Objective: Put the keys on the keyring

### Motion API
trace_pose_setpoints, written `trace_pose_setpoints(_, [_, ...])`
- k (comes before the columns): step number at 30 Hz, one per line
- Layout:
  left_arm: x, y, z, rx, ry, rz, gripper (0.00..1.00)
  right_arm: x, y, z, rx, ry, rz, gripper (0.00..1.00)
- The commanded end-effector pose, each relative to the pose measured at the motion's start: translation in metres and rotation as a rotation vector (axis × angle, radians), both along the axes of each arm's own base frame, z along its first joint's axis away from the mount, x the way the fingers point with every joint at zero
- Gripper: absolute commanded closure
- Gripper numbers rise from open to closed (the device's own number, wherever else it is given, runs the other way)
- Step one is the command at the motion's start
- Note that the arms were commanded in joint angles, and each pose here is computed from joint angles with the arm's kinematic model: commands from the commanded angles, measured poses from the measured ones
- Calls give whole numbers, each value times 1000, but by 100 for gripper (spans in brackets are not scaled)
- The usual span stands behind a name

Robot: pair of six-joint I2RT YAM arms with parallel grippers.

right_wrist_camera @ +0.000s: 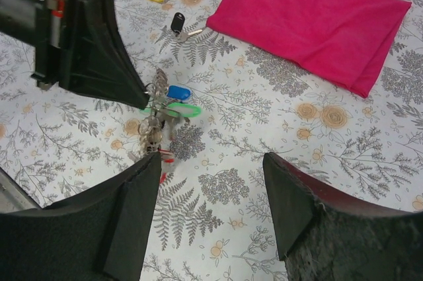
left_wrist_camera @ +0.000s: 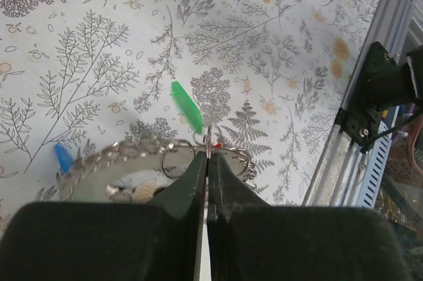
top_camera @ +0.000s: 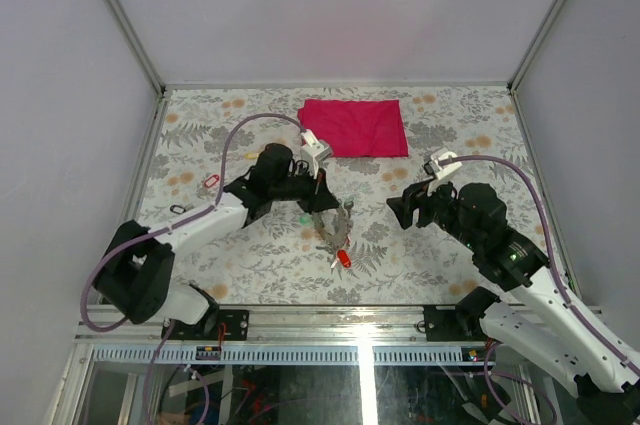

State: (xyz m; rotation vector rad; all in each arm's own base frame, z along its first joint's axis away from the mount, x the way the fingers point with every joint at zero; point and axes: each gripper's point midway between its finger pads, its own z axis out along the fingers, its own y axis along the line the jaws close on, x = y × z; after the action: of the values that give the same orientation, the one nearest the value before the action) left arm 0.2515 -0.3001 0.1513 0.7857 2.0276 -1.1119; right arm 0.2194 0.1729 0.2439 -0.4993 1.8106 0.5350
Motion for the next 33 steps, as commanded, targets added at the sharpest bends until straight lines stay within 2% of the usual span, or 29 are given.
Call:
trace_pose_setpoints(1, [25, -23, 4, -7, -45, 12, 99, 2, -5, 10, 39, -23, -37, 30])
trace_pose_setpoints(11, [53, -58, -44, 89, 24, 34, 95, -2, -20, 5, 52, -5, -107, 30])
trace_pose_setpoints(15, [62, -61, -52, 103, 38, 68, 86, -4, -19, 3, 45, -3, -94, 30])
trace_pose_setpoints(18, [70, -60, -44, 98, 19, 105, 77, -10, -12, 4, 22, -15, -22, 23])
trace_pose_setpoints(22, [78, -54, -20, 93, -31, 147, 67, -4, -20, 11, 45, -30, -91, 17])
trace_pose_setpoints(24, [83, -46, 1, 74, -67, 186, 56, -1, -27, 21, 73, -34, -146, 3])
trace_pose_setpoints(25, [86, -39, 14, 56, -82, 219, 51, -1, -32, 26, 97, -30, -180, 0])
trace_pose_setpoints(27, [97, -20, 36, 30, -97, 329, 42, -2, -40, 40, 139, -42, -230, 1])
trace_pose_setpoints(29, [107, 3, 54, 30, -106, 449, 26, -7, -43, 53, 146, -79, -216, 1])
trace_pose_setpoints(31, [107, 21, 69, 32, -119, 504, 21, -10, -45, 67, 181, -127, -209, 1])
trace_pose_setpoints(32, [104, 29, 77, 32, -135, 524, 3, -11, -47, 73, 196, -152, -210, 1])
trace_pose_setpoints(33, [102, 36, 83, 33, -150, 542, 0, -13, -49, 78, 211, -174, -212, 1])
